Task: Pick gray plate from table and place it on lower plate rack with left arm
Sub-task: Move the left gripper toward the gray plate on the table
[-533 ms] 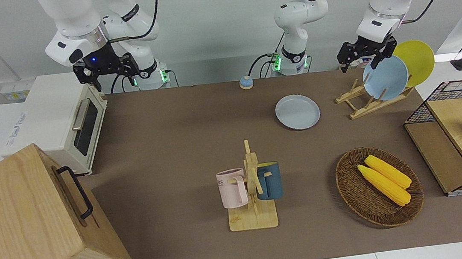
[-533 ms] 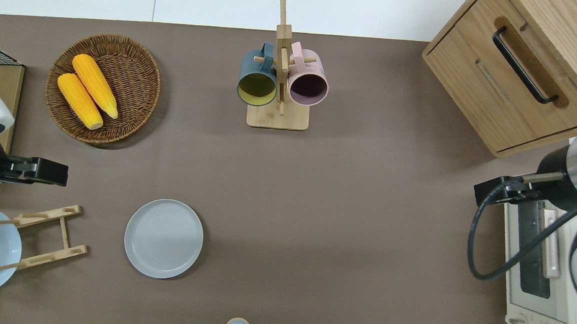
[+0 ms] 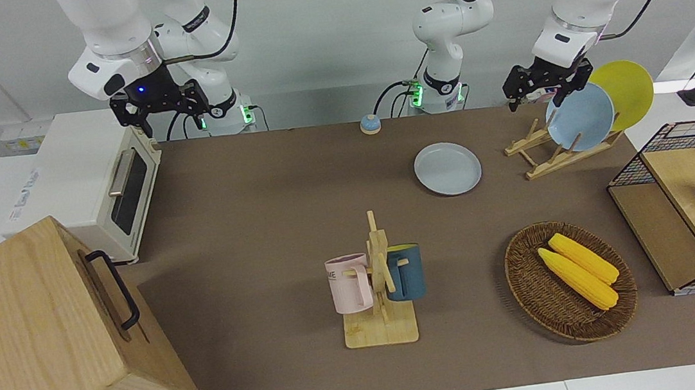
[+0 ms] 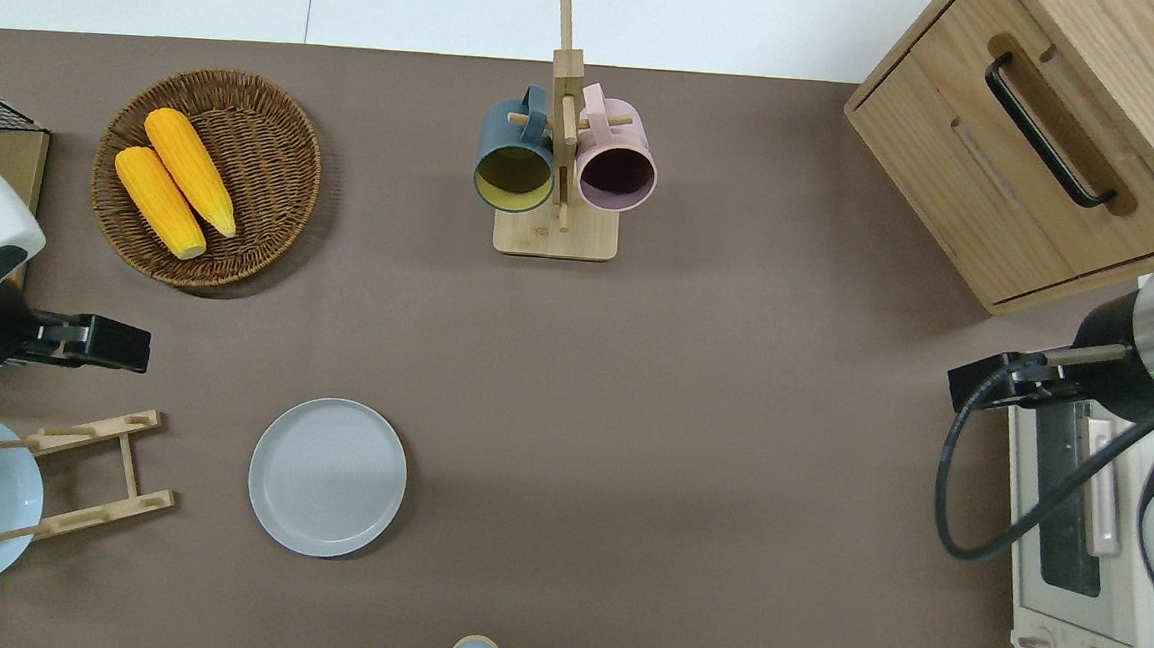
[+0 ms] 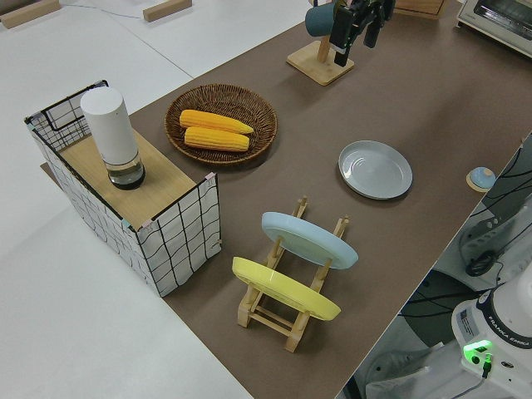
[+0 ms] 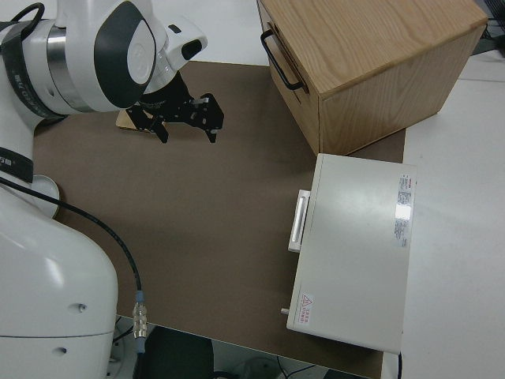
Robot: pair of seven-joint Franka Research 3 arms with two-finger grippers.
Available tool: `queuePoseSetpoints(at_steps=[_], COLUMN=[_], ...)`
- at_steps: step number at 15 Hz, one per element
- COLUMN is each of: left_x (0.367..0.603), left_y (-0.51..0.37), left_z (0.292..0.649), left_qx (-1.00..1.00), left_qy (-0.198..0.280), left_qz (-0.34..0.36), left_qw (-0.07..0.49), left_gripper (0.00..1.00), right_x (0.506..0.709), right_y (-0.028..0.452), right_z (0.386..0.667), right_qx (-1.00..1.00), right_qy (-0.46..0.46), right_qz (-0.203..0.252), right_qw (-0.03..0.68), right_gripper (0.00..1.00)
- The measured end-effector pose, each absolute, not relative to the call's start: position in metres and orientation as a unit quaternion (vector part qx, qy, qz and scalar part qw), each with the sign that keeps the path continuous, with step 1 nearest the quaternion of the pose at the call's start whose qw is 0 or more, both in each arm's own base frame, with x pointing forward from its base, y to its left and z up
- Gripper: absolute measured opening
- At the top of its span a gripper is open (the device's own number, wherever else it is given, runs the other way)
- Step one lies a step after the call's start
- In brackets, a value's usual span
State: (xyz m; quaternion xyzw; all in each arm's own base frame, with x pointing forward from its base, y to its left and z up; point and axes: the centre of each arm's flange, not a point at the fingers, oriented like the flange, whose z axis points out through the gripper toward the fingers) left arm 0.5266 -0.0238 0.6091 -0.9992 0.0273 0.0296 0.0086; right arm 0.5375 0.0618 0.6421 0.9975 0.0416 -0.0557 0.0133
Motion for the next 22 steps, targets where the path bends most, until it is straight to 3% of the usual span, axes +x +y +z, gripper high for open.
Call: queuePoseSetpoints(at_steps=[12, 22], left_x=[0.508, 0.464], left_y=[-0.025, -0.028], left_z=[0.576, 0.504], left_qx=[-0.996, -0.999], left_qy=[0.026, 0.011], left_qz=[0.089, 0.043], left_qw=[0.008, -0.009], left_gripper=[1.00, 1.00], right_x=[0.537, 0.537], right_y=[0.062, 0.062], right_z=[0.642, 0.642], right_qx=[0.997, 0.997], right_qy=[0.042, 0.042], right_qz=[-0.056, -0.056], right_qw=[0.013, 0.013], right_gripper=[0.99, 0.99])
